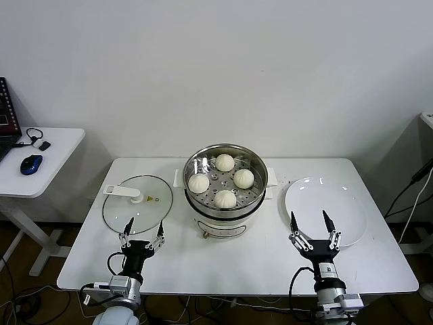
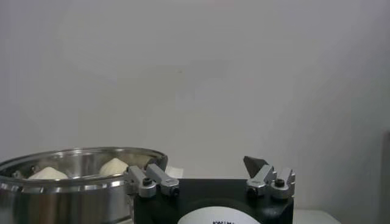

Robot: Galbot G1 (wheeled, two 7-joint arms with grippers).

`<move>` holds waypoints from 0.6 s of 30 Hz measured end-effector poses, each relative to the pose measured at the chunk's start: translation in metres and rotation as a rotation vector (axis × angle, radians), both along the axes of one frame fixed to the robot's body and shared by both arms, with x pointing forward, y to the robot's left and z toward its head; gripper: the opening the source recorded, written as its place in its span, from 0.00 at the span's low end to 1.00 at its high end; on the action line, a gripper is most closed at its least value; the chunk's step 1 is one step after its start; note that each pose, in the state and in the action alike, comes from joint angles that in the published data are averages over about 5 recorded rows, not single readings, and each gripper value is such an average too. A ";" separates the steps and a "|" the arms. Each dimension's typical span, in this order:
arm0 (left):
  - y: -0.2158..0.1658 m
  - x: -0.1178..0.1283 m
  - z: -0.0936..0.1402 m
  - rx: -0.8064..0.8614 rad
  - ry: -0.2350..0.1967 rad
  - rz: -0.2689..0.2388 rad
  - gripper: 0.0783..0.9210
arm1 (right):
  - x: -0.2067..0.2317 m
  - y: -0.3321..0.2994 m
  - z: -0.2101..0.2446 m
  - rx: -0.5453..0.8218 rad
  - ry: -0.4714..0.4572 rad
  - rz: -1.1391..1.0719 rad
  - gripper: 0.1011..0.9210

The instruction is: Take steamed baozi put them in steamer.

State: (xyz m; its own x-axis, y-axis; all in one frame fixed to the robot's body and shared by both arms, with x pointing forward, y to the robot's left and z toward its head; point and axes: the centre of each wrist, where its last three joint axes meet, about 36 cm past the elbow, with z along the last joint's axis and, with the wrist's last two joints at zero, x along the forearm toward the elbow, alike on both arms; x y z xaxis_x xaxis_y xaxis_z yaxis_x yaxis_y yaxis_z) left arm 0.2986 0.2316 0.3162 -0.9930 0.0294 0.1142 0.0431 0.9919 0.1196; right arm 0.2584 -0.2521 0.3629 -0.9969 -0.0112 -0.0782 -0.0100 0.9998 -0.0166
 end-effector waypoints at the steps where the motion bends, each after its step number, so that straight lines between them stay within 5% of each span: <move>1: 0.000 0.000 0.000 0.000 0.000 0.000 0.88 | 0.000 0.001 0.000 0.000 0.000 0.000 0.88; 18: 0.001 0.000 0.000 0.000 -0.003 0.004 0.88 | -0.001 0.011 -0.002 0.005 0.006 0.008 0.88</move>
State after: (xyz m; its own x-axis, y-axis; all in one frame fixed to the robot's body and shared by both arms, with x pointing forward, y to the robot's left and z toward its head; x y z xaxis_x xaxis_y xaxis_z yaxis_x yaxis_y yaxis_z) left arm 0.2985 0.2324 0.3166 -0.9934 0.0256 0.1115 0.0389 0.9921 0.1194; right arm 0.2569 -0.2407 0.3608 -0.9972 -0.0186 -0.0722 -0.0178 0.9998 -0.0111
